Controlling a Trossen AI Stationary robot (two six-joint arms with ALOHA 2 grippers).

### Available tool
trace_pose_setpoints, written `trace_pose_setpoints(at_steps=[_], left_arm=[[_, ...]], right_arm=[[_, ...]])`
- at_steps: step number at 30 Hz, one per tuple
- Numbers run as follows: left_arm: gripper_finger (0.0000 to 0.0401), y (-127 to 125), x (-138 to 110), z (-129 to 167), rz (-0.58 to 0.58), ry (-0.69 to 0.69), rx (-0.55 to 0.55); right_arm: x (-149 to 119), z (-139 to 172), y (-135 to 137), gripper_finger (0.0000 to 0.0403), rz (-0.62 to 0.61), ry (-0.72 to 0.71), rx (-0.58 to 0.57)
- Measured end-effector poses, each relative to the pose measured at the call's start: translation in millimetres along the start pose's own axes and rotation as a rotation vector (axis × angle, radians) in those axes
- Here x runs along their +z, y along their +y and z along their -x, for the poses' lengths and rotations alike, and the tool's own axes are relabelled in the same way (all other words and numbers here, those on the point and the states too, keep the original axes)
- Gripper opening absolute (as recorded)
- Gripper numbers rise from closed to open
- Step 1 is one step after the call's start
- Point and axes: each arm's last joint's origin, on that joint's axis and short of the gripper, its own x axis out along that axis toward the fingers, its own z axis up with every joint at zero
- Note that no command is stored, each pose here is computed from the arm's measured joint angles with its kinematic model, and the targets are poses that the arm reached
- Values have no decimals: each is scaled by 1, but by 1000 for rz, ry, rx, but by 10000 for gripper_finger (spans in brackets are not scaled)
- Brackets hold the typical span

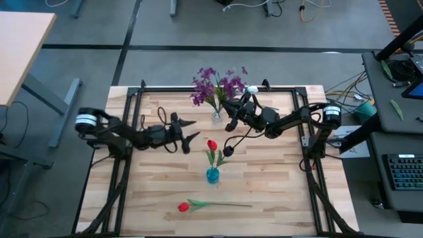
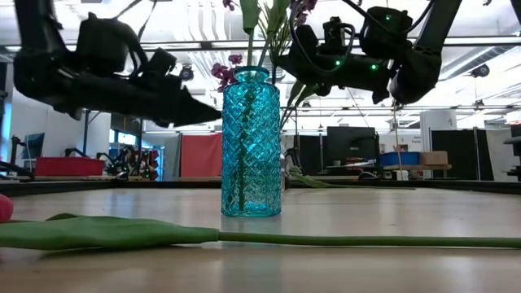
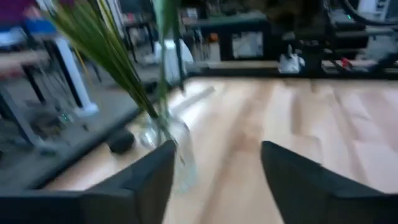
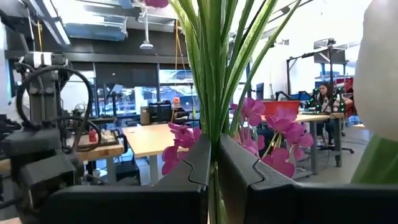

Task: Sort flowers into vase by color
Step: Put the violet flowers into the transparent vase

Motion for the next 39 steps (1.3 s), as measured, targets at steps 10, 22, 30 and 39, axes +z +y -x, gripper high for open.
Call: trace_pose_setpoints(at_steps=[10,22,30,39], left_arm=[[345,12,-15,-26,76,-83,66],[368,10,-40,-59,4,-12,100],[368,26,-54,-92,-20,-11,71],[368,43,-69,-112,18,-39,40]], right_arm=[[-5,1,2,12,20,59,12],[-1,-1,4,12,83,24,10],[-1,-1,2,13,74,27,-16],[-5,-1,2,13,65,58,-16]])
